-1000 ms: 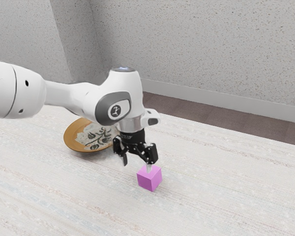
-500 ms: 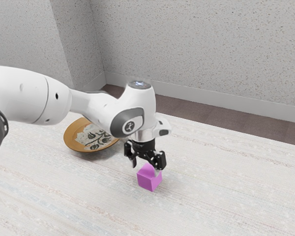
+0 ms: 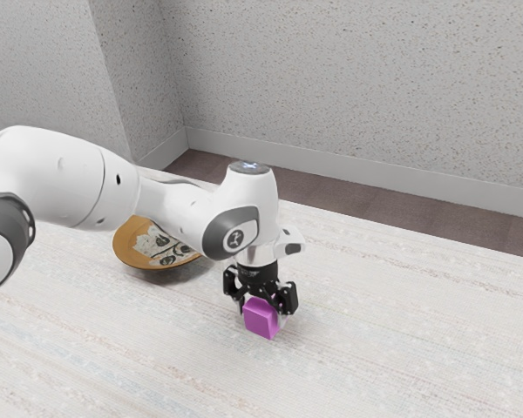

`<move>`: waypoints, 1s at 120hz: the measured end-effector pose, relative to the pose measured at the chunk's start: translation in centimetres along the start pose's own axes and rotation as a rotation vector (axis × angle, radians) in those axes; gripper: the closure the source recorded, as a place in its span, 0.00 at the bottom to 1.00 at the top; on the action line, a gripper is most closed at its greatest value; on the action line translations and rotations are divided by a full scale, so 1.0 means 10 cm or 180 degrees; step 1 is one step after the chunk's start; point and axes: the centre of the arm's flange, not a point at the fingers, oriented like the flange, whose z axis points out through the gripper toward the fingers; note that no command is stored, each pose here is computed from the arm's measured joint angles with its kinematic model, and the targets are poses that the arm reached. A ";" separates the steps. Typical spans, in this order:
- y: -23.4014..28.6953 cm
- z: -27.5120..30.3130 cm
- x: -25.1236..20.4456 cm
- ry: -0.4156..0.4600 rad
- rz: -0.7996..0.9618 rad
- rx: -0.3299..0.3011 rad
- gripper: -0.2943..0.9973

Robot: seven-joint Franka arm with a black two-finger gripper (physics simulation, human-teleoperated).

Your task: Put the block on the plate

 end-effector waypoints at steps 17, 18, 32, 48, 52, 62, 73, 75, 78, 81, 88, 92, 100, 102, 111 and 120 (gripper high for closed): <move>0.00 -0.01 0.01 0.0026 0.0005 0.0007 0.35; 0.00 -0.01 0.01 0.0027 0.0006 0.0008 0.35; 0.01 -0.02 0.01 0.0040 0.0012 0.0012 0.42; 0.01 -0.16 0.01 0.0105 0.0011 -0.0001 0.43; 0.01 -0.26 0.00 0.0150 0.0011 -0.0013 0.44; -0.05 -0.55 0.00 0.0292 0.0010 -0.0002 0.45; -0.35 -0.95 0.03 0.0456 -0.0076 0.0059 0.45; -0.41 -1.04 0.02 0.0488 -0.0090 0.0075 0.45; -0.51 -1.15 0.01 0.0529 -0.0121 0.0100 0.45; -0.63 -1.26 -0.01 0.0560 -0.0162 0.0125 0.45; -0.96 -1.43 -0.04 0.0600 -0.0289 0.0192 0.45; -1.16 -1.49 -0.04 0.0610 -0.0367 0.0225 0.45; -1.51 -1.57 -0.03 0.0612 -0.0509 0.0278 0.44; -1.61 -1.57 -0.03 0.0606 -0.0545 0.0289 0.44; -2.05 -1.58 -0.02 0.0577 -0.0715 0.0323 0.44; -2.44 -1.52 -0.02 0.0528 -0.0847 0.0342 0.44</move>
